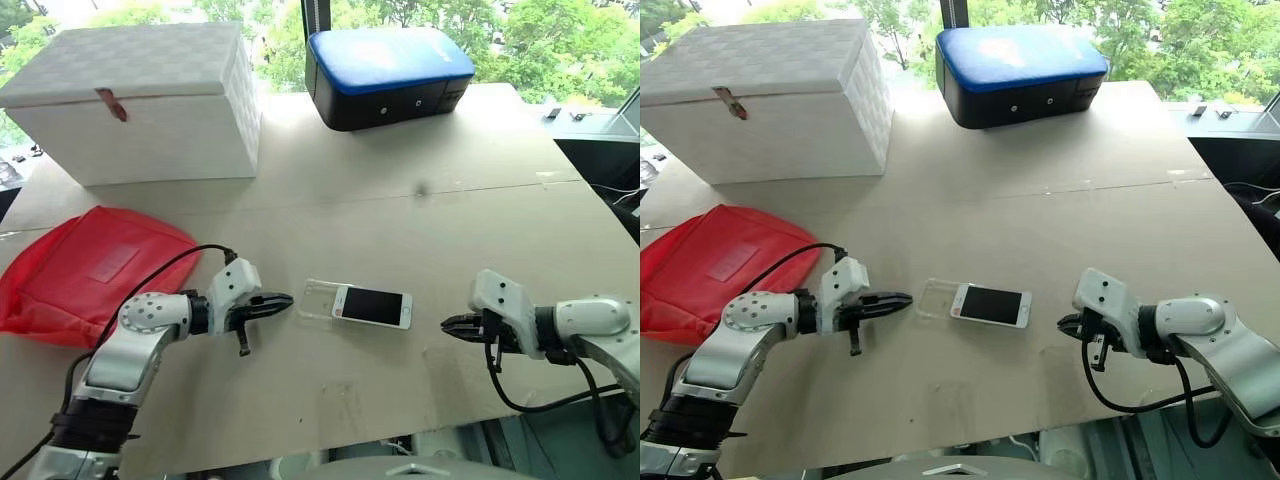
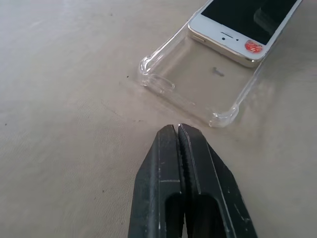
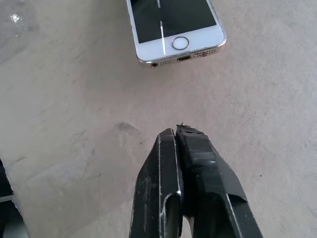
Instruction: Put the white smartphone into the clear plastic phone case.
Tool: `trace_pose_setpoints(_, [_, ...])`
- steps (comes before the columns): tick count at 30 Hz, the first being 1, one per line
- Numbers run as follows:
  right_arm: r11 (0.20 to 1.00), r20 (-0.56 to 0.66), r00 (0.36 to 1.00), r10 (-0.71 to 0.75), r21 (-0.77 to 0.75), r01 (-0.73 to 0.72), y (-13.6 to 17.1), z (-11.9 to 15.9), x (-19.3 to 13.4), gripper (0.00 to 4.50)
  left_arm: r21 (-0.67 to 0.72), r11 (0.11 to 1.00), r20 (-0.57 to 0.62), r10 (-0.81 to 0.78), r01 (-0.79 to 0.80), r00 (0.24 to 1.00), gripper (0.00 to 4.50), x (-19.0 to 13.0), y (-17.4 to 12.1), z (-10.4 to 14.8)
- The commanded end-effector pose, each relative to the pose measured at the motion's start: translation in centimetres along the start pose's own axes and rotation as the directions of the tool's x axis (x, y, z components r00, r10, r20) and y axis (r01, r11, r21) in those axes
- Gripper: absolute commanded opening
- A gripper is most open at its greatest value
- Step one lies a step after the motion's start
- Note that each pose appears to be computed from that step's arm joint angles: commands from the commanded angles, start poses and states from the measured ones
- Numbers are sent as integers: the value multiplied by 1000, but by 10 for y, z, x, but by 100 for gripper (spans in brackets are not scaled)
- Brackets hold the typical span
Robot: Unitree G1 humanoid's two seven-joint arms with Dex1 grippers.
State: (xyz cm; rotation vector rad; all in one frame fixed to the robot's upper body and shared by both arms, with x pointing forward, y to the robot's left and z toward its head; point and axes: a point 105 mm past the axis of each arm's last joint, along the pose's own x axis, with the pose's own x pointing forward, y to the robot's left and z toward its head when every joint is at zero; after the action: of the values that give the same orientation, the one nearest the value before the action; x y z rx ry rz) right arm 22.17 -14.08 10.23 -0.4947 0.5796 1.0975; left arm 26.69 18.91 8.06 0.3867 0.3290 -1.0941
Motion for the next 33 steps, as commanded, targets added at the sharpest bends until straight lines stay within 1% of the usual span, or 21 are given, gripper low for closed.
trace_pose_setpoints(1, [998, -9, 1000, -6, -62, 5, 0, 8, 9, 0, 23, 998, -2, -66, 66, 998, 7, 13, -4, 1])
trace_pose_setpoints(3, [996, -21, 1000, 3, -89, -5, -1, 9, 13, 0, 35, 996, 7, -88, 87, 996, 7, 18, -4, 5])
trace_pose_setpoints(7, [988, -84, 996, 20, -153, -33, -5, 6, 19, 0, 49, 992, 18, -114, 113, 993, 7, 23, -5, 10])
trace_pose_setpoints(9, [984, -82, 996, 31, -175, -45, -7, 11, 22, 0, 52, 991, 25, -124, 122, 992, 7, 25, -8, 13])
trace_pose_setpoints(14, [956, -133, 989, 63, -276, -98, -10, 15, 31, 0, 56, 986, 58, -159, 156, 986, 7, 29, -20, 24])
trace_pose_setpoints(17, [943, -141, 987, 75, -312, -117, -14, 21, 33, 0, 53, 983, 70, -182, 178, 981, 7, 31, -30, 29])
trace_pose_setpoints(21, [914, -175, 978, 117, -366, -175, -10, 26, 37, 0, 29, 981, 89, -194, 192, 977, 7, 34, -40, 32])
trace_pose_setpoints(25, [895, -206, 967, 149, -388, -221, -5, 26, 41, 0, 13, 982, 103, -186, 186, 977, 7, 37, -46, 34])
trace_pose_setpoints(29, [867, -213, 964, 158, -438, -239, -3, 31, 53, 0, 4, 983, 111, -182, 182, 977, 7, 39, -50, 35])
trace_pose_setpoints(33, [859, -163, 974, 156, -464, -215, -5, 44, 65, 0, -2, 983, 112, -181, 182, 977, 7, 42, -52, 34])
